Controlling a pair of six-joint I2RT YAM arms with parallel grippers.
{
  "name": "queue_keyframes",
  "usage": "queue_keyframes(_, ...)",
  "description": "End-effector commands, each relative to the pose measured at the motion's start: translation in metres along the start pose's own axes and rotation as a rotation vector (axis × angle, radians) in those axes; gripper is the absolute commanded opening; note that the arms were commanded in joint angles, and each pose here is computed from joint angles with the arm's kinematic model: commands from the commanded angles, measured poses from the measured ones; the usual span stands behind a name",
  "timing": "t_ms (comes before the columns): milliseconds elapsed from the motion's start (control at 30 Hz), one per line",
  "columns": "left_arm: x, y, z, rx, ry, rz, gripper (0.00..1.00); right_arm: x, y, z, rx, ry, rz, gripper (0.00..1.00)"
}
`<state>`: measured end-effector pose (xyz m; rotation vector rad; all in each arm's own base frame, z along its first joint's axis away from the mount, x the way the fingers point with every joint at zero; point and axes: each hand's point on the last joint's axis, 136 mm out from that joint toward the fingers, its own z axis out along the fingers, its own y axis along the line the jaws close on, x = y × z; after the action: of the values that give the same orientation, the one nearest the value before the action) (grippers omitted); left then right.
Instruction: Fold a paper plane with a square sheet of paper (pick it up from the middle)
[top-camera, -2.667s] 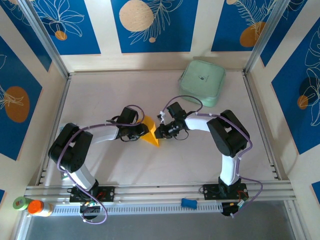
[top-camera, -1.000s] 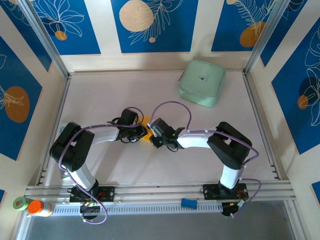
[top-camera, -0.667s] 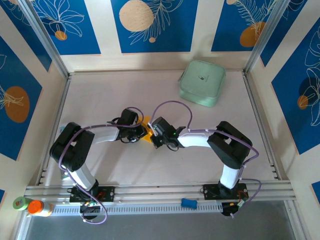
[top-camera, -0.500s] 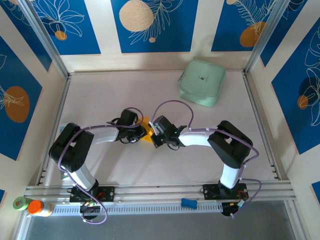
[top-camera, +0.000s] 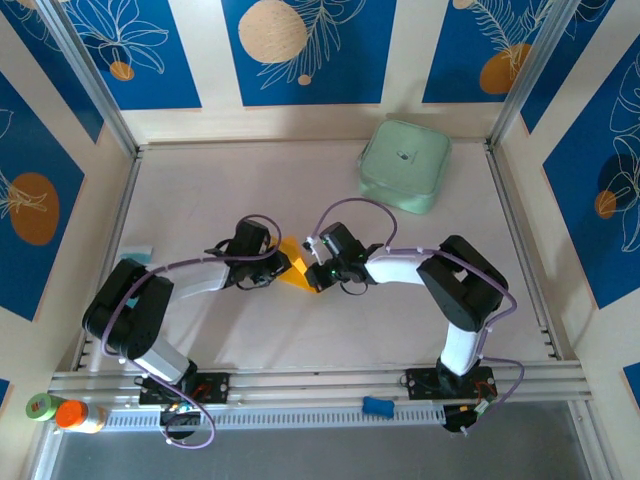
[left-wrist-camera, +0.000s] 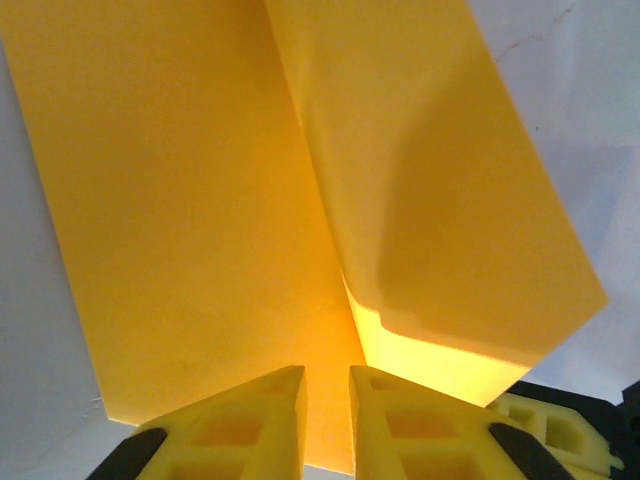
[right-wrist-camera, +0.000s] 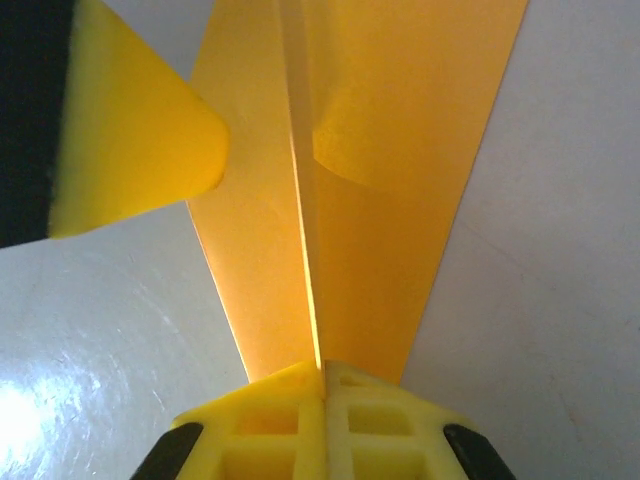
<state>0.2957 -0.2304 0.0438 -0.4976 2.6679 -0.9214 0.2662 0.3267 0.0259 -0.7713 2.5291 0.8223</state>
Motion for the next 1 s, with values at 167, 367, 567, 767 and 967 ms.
queue_keyframes(167, 0.003, -0.008, 0.003, 0.069, 0.004, 0.011, 0.20, 0.017, 0.005, 0.010, -0.116, 0.084, 0.081, 0.03)
queue_keyframes(367, 0.003, -0.015, 0.006, 0.109, 0.011, 0.024, 0.22, 0.019, 0.002, 0.009, -0.172, 0.112, 0.154, 0.03)
queue_keyframes(567, 0.005, -0.019, 0.011, 0.153, 0.021, 0.031, 0.22, 0.021, -0.001, 0.008, -0.208, 0.150, 0.214, 0.03)
queue_keyframes(767, 0.005, -0.030, 0.018, 0.207, 0.045, 0.033, 0.19, 0.023, -0.003, 0.009, -0.213, 0.182, 0.250, 0.03)
queue_keyframes(967, 0.005, -0.023, 0.022, 0.187, 0.045, 0.019, 0.16, 0.022, -0.005, 0.009, -0.222, 0.201, 0.280, 0.05)
